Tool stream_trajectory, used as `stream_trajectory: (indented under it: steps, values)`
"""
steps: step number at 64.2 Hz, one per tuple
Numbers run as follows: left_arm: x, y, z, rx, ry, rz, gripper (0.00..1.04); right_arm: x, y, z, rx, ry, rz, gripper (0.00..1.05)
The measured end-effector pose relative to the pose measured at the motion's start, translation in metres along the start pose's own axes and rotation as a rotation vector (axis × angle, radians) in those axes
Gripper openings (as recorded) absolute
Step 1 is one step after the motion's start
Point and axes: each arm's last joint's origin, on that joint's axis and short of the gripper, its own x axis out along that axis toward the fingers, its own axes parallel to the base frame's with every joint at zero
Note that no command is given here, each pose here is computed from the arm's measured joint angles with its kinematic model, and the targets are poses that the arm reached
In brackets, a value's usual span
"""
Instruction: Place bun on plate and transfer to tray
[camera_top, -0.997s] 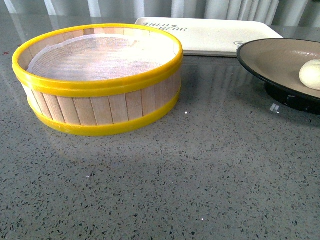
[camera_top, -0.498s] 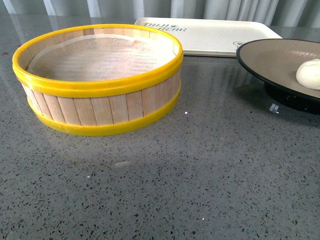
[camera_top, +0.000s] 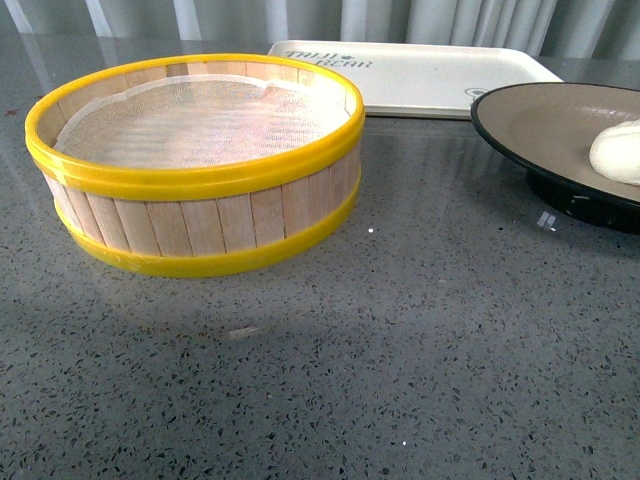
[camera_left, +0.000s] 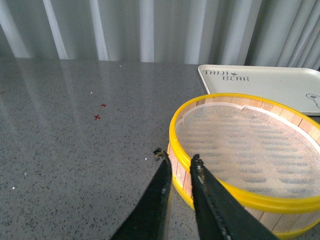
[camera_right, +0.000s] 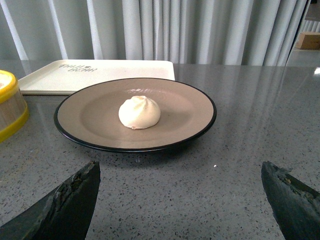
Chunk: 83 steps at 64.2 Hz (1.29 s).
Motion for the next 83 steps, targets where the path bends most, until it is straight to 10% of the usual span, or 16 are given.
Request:
stream_trajectory:
  steps: [83]
  values:
    - [-0.054,0.027,-0.066,0.002,-0.037,0.015,0.04,0.0,0.0,0.0,0.0,0.0,0.0,0.96]
